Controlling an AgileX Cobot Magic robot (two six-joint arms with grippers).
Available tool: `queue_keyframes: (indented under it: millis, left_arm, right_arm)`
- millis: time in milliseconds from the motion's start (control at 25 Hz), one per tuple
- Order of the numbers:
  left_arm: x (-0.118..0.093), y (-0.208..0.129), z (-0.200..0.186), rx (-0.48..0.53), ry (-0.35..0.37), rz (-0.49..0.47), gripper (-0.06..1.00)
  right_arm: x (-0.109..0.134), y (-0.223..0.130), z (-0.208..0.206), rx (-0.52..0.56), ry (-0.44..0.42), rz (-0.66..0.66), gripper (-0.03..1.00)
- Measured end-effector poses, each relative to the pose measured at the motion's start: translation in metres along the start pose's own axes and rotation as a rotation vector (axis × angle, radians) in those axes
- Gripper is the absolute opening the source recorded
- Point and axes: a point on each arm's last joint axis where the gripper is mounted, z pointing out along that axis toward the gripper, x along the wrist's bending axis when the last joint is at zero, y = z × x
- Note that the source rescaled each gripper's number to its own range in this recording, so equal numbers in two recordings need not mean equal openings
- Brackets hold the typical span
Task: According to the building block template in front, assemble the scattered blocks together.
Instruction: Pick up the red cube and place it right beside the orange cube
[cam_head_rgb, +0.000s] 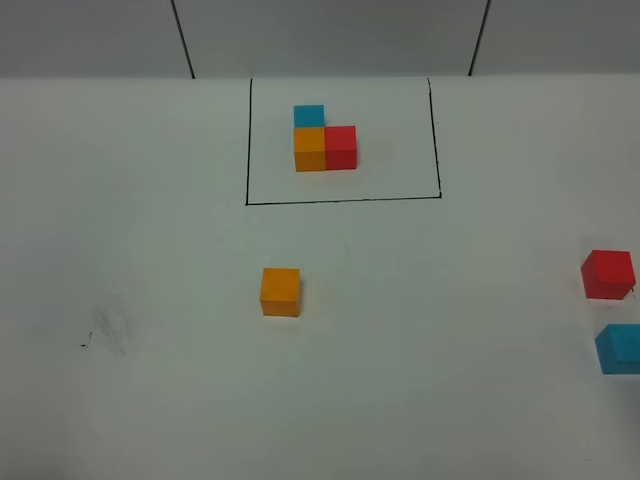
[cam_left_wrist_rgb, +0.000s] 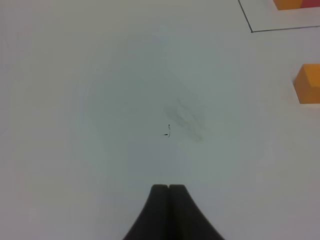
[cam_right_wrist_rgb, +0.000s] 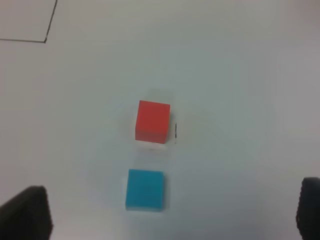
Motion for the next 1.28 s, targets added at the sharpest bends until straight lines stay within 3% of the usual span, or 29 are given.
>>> queue_keyframes:
  millis: [320,840,1280]
  left_arm:
    - [0.000,0.000,0.000,0.000,0.000,0.000,0.00]
    - [0.000,0.000,0.000,0.000,0.000,0.000,0.00]
    - [0.000,0.000,0.000,0.000,0.000,0.000,0.00]
  right_arm:
    - [-0.004,0.021,0.075,0.161,0.052,0.017,0.98]
    - [0.011,0.011,0.178,0.354,0.079,0.014,0.95]
    - [0.012,-0.007,0.228,0.411,0.066,0.039,0.92]
